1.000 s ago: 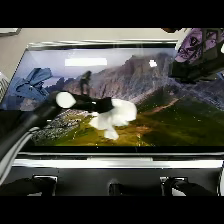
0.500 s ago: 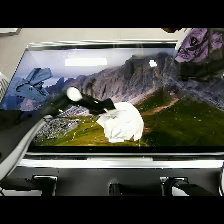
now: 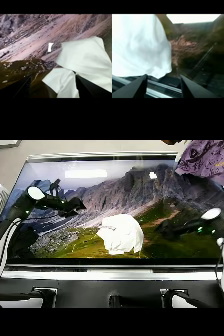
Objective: Fold the clothes and pants, and hang the long-sleeved shirts on hangers.
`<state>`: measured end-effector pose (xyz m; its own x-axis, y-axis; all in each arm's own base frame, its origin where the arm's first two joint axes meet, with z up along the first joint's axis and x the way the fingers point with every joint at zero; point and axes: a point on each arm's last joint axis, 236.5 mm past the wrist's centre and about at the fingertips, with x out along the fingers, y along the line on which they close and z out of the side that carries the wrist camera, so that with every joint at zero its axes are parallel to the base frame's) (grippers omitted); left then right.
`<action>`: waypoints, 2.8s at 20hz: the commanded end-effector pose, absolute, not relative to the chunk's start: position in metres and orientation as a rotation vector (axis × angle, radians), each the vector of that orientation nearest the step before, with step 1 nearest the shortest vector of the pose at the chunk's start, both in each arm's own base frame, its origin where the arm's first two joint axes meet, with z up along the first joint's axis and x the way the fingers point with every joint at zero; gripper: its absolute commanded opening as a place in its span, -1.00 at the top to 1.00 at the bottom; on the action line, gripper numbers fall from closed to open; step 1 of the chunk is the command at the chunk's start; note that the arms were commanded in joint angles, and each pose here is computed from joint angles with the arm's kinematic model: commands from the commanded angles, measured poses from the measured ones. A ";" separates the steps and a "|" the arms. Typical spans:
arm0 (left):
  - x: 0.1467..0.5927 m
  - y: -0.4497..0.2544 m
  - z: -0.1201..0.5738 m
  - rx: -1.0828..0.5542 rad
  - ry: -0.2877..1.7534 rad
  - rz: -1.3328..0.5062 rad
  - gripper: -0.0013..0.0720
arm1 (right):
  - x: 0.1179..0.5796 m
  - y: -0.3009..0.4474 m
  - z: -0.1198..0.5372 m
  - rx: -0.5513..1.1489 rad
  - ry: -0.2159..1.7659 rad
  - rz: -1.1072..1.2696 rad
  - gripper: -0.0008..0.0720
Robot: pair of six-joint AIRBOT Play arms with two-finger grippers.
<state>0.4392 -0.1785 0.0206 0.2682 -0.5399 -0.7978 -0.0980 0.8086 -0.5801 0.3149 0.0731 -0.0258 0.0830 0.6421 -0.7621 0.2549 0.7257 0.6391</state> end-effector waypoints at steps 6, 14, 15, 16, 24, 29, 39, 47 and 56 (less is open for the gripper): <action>0.441 -0.165 0.018 -0.590 1.285 -0.302 -0.71 | 0.284 0.132 -0.093 0.759 1.505 0.345 -0.65; 0.431 -0.162 0.010 -0.601 1.332 -0.282 -0.71 | 0.292 0.142 -0.104 0.795 1.500 0.317 0.90; 0.428 -0.156 0.002 -0.611 1.346 -0.266 -0.71 | 0.295 0.141 -0.104 0.797 1.489 0.307 0.90; 0.425 -0.152 -0.008 -0.634 1.359 -0.249 -0.70 | 0.297 0.139 -0.102 0.795 1.474 0.302 0.90; 0.359 -0.205 -0.069 -0.741 1.470 -0.424 -0.71 | 0.290 0.120 -0.078 0.697 1.444 0.240 0.90; 0.358 -0.244 -0.084 -0.783 1.468 -0.480 -0.70 | 0.291 0.121 -0.067 0.709 1.420 0.238 0.90; 0.357 -0.273 -0.121 -0.847 1.494 -0.434 0.64 | 0.290 0.126 -0.056 0.715 1.438 0.266 0.90; 0.450 -0.204 0.000 -0.768 1.160 -0.381 0.94 | 0.388 0.082 0.068 0.415 1.124 0.246 0.90; 0.428 -0.056 0.394 -0.396 0.261 -0.238 0.94 | 0.386 0.011 0.369 0.084 0.476 0.059 0.90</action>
